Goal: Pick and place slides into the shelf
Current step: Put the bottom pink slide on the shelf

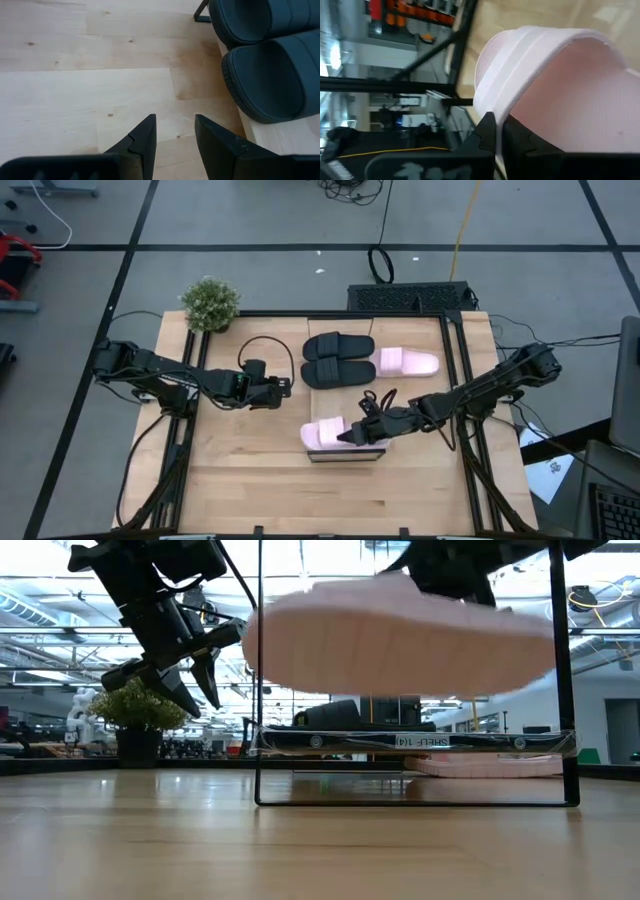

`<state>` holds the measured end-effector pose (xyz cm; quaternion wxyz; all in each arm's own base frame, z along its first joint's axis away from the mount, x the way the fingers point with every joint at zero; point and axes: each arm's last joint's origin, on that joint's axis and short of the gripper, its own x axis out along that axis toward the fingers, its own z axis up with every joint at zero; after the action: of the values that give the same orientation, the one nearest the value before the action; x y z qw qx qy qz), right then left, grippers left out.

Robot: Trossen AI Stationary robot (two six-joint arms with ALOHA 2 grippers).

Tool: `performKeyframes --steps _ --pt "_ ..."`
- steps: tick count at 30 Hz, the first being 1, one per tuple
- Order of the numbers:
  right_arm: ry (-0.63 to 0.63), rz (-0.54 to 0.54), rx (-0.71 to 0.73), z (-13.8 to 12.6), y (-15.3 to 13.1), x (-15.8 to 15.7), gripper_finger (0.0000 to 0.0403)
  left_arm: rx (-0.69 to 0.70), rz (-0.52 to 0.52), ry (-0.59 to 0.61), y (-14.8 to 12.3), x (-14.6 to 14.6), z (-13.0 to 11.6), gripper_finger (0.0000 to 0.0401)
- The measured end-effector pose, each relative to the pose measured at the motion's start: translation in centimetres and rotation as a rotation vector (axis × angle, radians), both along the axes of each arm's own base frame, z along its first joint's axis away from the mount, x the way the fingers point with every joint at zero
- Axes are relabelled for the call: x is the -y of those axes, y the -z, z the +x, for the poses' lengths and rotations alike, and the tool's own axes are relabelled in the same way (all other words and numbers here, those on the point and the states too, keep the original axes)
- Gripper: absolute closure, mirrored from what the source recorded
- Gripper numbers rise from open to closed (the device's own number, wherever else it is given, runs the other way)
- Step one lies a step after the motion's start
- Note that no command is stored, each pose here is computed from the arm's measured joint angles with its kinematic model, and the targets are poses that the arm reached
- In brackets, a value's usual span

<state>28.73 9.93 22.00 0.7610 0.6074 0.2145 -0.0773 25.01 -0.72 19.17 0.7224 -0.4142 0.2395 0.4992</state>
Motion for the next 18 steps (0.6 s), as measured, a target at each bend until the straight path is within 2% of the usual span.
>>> performKeyframes --steps 18 --pt "-0.009 -0.012 -0.078 0.01 1.16 0.04 0.0403 -0.006 -0.002 0.022 -0.01 0.03 0.06 0.0272"
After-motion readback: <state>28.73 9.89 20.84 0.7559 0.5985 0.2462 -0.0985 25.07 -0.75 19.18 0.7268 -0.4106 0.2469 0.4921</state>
